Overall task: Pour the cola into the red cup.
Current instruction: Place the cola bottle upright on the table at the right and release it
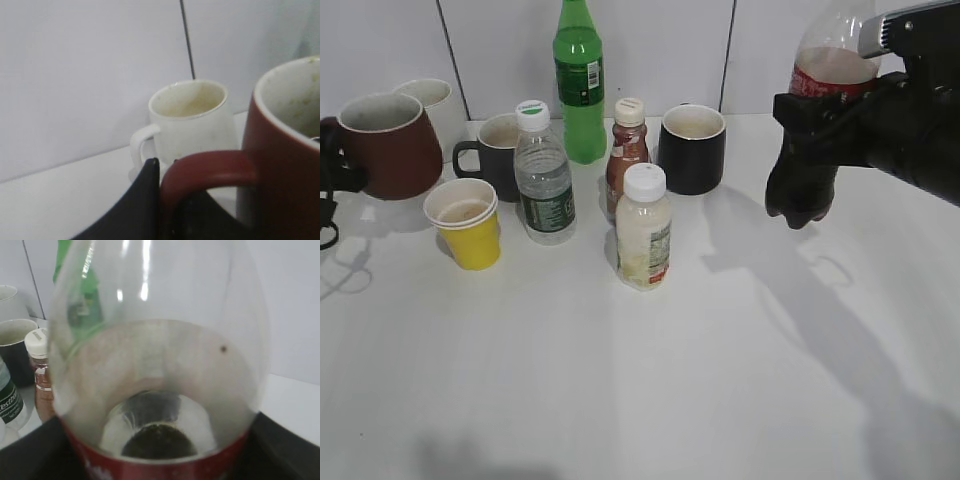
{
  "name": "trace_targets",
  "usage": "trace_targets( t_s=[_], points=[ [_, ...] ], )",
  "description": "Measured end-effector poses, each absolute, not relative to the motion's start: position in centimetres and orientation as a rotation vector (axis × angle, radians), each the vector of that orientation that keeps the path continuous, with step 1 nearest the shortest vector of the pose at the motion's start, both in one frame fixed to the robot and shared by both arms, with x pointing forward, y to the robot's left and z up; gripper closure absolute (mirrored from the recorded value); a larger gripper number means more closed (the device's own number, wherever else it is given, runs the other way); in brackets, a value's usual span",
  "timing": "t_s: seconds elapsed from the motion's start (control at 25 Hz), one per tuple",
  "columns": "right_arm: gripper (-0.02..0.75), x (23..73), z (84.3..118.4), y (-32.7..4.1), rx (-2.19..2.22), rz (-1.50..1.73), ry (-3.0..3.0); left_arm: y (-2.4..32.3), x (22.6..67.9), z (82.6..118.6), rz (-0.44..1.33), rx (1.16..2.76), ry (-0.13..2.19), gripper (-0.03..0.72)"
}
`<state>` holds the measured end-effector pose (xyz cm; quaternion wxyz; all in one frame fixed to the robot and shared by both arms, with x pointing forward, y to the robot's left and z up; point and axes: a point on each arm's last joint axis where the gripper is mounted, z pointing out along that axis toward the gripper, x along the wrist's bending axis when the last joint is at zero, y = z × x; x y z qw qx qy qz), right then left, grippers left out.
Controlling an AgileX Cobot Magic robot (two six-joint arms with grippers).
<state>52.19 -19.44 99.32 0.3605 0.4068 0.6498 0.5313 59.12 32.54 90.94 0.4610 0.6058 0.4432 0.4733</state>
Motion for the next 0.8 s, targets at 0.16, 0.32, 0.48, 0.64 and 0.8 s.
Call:
trace_targets(
  t_s=[0.16, 0.32, 0.48, 0.64, 0.8],
  points=[
    [0.253, 52.2, 99.3, -19.4, 1.048, 1.371, 1.673, 33.2, 60.4, 88.8, 1.156, 1.49, 1.117, 0.645],
    [0.253, 52.2, 99.3, -19.4, 1.05, 1.373, 1.672, 34.2, 60.8, 86.8, 1.146, 1.493, 1.158, 0.645],
    [0.253, 52.2, 99.3, -19.4, 1.05, 1.373, 1.672, 35.0, 60.6, 84.9, 1.133, 1.494, 1.196, 0.645],
    [0.253, 52.2, 99.3, -19.4, 1.052, 1.374, 1.672, 35.1, 60.4, 83.7, 1.11, 1.502, 1.2, 0.646],
    [0.253, 52.2, 99.3, -19.4, 1.056, 1.375, 1.672, 35.1, 60.4, 83.5, 1.108, 1.496, 1.19, 0.646]
  ],
)
